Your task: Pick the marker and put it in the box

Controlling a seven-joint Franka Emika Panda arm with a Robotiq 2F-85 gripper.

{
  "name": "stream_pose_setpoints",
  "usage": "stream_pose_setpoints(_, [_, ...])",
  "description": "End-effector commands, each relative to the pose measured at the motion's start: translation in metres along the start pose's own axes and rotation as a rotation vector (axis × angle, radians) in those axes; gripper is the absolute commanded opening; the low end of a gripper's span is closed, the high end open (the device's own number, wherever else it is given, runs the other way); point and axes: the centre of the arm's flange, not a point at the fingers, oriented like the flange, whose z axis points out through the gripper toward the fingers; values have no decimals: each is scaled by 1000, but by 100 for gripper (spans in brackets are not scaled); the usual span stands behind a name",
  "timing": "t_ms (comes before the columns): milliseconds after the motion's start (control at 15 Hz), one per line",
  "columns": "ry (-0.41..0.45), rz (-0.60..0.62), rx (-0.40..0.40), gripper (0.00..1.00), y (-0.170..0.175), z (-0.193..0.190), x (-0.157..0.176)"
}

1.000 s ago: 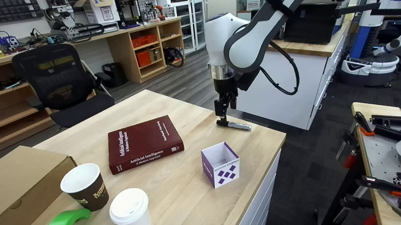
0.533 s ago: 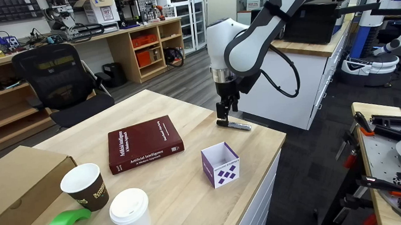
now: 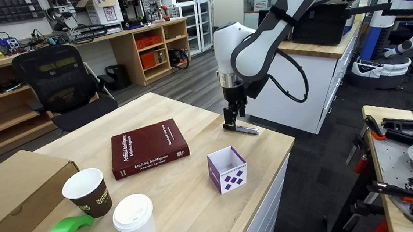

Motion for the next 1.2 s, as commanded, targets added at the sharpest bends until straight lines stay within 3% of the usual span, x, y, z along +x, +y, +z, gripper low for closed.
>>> stream_pose_setpoints(0, [19,-12,31,100,5,4,3])
stream_pose_setpoints(1133, [-1,-58,41,100,2,18,12])
